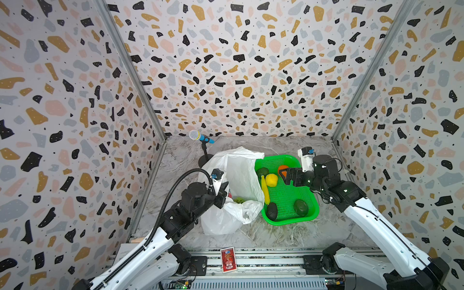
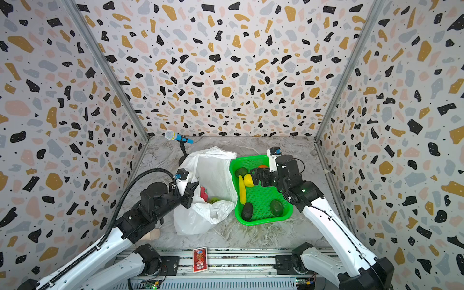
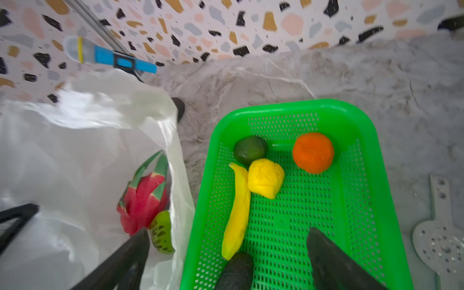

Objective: Place the fruits into the plastic bag
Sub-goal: Pick up the fruit from the bin.

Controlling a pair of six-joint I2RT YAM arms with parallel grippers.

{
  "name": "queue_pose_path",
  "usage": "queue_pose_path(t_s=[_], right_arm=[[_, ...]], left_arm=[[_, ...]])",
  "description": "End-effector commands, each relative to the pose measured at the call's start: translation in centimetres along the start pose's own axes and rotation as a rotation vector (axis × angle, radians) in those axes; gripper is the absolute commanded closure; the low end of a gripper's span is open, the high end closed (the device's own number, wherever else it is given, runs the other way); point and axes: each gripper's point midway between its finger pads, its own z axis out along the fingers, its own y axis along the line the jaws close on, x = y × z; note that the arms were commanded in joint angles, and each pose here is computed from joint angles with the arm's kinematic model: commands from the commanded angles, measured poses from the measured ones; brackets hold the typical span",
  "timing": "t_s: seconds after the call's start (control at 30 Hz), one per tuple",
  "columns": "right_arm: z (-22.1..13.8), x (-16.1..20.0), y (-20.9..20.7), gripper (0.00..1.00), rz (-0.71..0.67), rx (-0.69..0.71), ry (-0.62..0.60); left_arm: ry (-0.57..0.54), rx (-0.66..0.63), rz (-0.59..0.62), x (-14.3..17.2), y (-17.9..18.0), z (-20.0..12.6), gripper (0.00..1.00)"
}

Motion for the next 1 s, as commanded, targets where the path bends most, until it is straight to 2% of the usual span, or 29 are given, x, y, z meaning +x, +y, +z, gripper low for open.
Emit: queue_pose_path(t_s=[0.0,0.1,0.17,0.37,0.57,0.67,0.73,0.97], right_arm=[[2.1,4.8,-1.2,0.03,0.066,0.005,0.173],[4.0,9.9,-1.5,0.05,0.08,-0.029,0.361],[4.9,12.4,-1.3,0.05,0.073,-0.052,0.441],[7.1,15.2,0.3,0.05,-0.014,-0.061,0.527],[8.4,17.9,-0.7,0.06,-0.065,0.03,0.616],[8.9,19.1,-1.4,0.09,-0.073,0.068,0.636],[9.4,19.1,-1.8,0.15,-0.077,0.096,0.616],[9.9,17.1,-3.6,0.3,-0.141,0.228,0.54]], left_arm=[[-0.043,0.009,0.0,-1.0,-0.1,-0.3,1.0],[-0.046,0.011,0.008,-1.2,-0.1,-0.3,1.0],[-0.045,0.012,0.01,-1.1,-0.2,-0.2,1.0],[-0.043,0.02,0.017,-1.4,-0.3,0.1,1.0],[-0.048,0.015,0.019,-1.4,-0.2,-0.2,1.0],[-0.048,0.015,0.013,-1.4,-0.2,-0.2,1.0],[-0.048,0.018,0.011,-1.3,-0.3,-0.3,1.0],[-0.048,0.02,0.01,-1.5,-0.3,-0.2,1.0]])
